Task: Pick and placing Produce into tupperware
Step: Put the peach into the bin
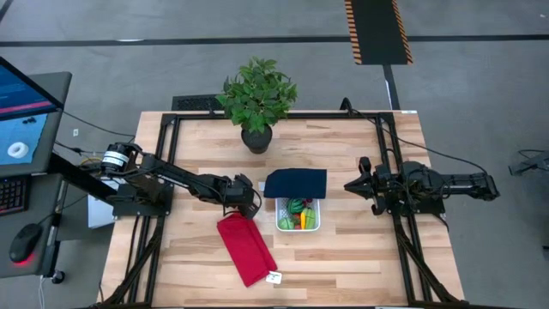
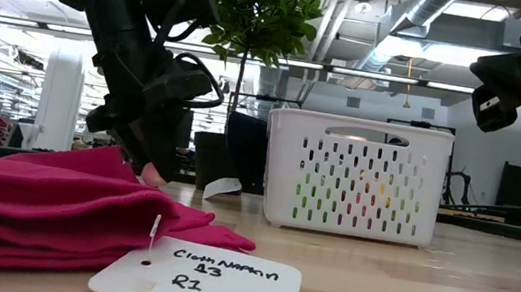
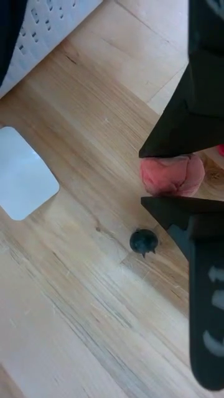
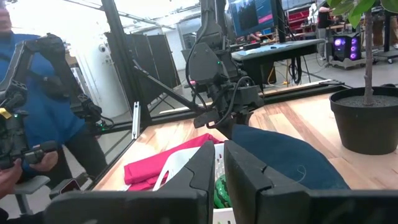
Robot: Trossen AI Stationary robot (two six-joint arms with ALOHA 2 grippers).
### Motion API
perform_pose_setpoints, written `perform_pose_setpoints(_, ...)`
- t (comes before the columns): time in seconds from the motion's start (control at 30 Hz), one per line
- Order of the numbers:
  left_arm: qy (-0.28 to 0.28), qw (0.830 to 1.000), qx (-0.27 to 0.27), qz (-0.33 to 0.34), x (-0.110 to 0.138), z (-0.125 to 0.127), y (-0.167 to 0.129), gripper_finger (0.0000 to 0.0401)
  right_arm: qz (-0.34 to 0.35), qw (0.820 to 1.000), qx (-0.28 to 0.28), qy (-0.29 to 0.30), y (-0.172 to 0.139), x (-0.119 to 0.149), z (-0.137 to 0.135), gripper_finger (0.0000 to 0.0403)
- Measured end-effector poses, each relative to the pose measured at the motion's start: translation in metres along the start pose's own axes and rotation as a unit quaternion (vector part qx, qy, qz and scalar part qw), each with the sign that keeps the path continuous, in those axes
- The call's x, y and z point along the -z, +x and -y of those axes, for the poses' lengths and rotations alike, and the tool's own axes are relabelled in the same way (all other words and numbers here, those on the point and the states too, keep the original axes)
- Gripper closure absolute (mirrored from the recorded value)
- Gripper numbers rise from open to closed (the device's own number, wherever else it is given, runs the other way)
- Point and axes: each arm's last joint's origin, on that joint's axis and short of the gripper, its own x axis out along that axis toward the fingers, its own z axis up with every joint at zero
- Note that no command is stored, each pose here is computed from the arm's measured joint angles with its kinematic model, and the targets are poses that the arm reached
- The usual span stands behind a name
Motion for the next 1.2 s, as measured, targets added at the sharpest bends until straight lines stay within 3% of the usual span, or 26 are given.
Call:
perform_pose_setpoints(0.47,-0.001,1.000,0.016,0.008,-0.002,0.003,0.000,0.0312,0.000,1.000,0.000,0.000,0.000,0.000,0.000,0.0344)
perform_pose_setpoints(0.77,0.048,0.994,0.092,0.023,-0.012,0.017,-0.005,0.0312,0.000,1.000,0.000,0.000,0.000,0.000,0.000,0.0344)
perform_pose_setpoints(1.2,0.035,0.987,0.147,0.060,-0.039,0.042,-0.028,0.0312,0.000,1.000,0.000,0.000,0.000,0.000,0.000,0.0344)
